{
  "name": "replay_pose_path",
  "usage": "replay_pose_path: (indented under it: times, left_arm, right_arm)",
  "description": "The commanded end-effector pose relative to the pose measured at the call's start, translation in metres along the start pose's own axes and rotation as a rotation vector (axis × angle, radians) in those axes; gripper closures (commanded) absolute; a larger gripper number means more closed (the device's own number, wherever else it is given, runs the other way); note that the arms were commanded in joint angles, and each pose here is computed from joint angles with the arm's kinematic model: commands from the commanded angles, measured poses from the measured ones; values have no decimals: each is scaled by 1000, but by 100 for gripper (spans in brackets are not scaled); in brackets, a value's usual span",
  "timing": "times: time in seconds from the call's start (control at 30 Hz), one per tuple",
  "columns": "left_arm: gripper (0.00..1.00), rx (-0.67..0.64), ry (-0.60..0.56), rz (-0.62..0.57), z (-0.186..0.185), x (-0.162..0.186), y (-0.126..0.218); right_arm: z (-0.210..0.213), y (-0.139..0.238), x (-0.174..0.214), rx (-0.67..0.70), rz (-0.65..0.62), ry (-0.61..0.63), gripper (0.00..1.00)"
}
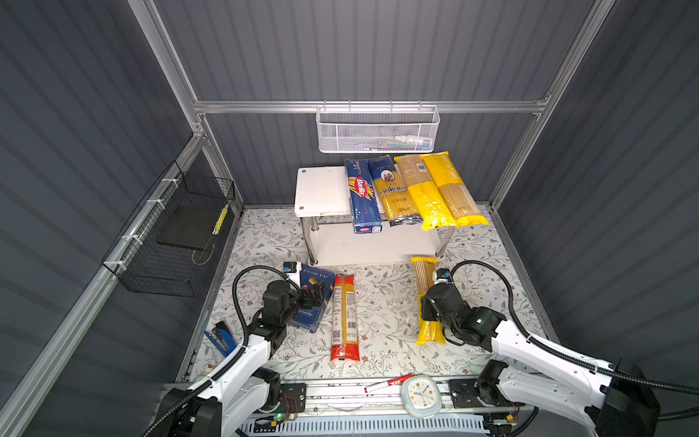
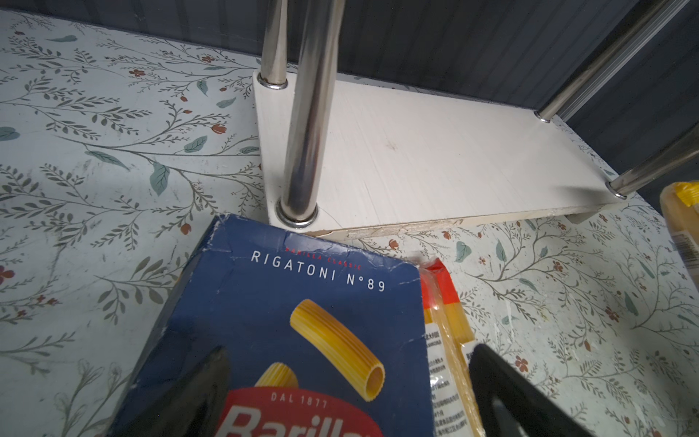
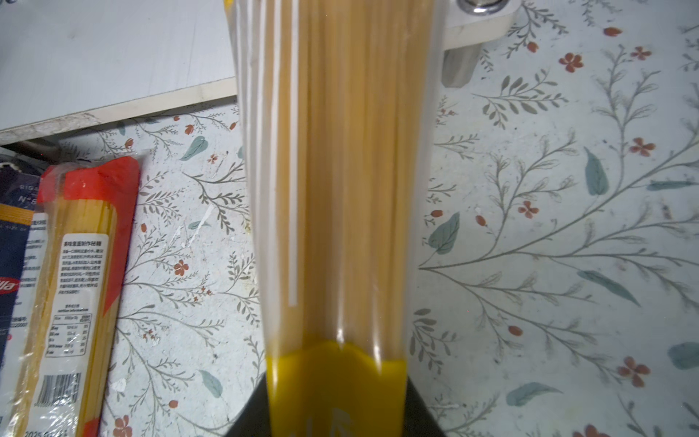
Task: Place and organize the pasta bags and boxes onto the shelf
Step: 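Tilt the bag upright and raise it toward the shelf front with the right gripper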
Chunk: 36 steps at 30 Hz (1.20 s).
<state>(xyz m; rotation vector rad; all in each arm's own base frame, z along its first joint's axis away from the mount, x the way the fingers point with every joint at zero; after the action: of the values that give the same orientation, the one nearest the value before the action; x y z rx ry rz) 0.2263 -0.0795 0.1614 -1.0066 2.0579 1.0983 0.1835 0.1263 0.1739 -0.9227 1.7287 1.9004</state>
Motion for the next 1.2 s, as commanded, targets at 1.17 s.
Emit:
replay_pose_path:
  times: [1.17]
  left_arm:
    - [0, 16, -7, -28, -7, -12, 2]
  right_arm:
    - [-41, -57, -154, 43, -111, 32, 86]
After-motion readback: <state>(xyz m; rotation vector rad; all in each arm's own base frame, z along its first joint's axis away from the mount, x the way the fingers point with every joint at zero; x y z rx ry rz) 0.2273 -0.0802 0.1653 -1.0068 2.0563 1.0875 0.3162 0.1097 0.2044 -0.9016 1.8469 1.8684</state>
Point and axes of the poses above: each gripper's point midway between its finger pads, its own y axis back along the fingers, its own z axis along the line the jaws close on, x = y × z, the point moved 9 cm from there along y, back along the fingers, and after that the axes turned 15 degrees about y, right-handed, at the moved point
